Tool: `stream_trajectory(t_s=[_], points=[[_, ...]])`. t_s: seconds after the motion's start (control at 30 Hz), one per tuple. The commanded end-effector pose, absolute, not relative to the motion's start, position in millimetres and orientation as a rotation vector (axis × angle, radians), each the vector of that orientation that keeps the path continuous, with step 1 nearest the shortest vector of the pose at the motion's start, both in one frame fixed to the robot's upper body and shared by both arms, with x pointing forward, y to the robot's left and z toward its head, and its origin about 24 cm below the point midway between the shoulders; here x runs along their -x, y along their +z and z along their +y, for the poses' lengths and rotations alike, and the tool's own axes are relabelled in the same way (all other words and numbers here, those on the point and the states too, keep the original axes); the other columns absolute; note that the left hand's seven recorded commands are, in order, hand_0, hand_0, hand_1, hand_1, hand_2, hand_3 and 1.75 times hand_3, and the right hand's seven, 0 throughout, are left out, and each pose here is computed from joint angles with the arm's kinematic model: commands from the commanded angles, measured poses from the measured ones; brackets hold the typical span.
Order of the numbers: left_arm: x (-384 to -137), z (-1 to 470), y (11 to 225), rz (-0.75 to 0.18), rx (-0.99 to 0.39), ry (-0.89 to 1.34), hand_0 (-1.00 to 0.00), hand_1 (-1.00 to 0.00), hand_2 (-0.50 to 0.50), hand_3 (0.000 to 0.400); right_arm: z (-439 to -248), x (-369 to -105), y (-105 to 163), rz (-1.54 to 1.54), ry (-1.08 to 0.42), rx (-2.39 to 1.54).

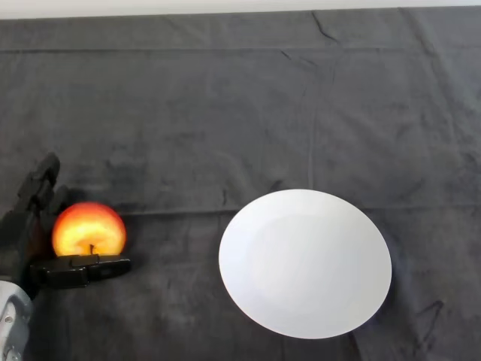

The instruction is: Move the apple to the plate

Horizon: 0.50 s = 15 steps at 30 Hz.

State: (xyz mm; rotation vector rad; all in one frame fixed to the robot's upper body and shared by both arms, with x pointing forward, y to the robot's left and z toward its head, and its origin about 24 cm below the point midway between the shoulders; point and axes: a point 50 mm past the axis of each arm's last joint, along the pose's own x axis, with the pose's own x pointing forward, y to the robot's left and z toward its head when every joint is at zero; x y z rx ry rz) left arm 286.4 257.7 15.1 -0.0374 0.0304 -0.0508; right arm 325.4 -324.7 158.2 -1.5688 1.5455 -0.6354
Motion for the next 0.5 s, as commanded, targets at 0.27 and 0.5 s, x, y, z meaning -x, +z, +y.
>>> stream_trajectory(t_s=[0.27,0.5], points=[[-278.7,251.4,1.2,0.138,-0.019,-0.132,0.00,-0.74,0.37,0.295,-329.3,-323.0,163.0,1.544,-0.660,1.549],[-277.0,251.6,0.5,0.136,-0.034,-0.135,-1.00,-0.93,-0.03,0.400,-329.4,-323.1,162.9,1.544,-0.660,1.549]])
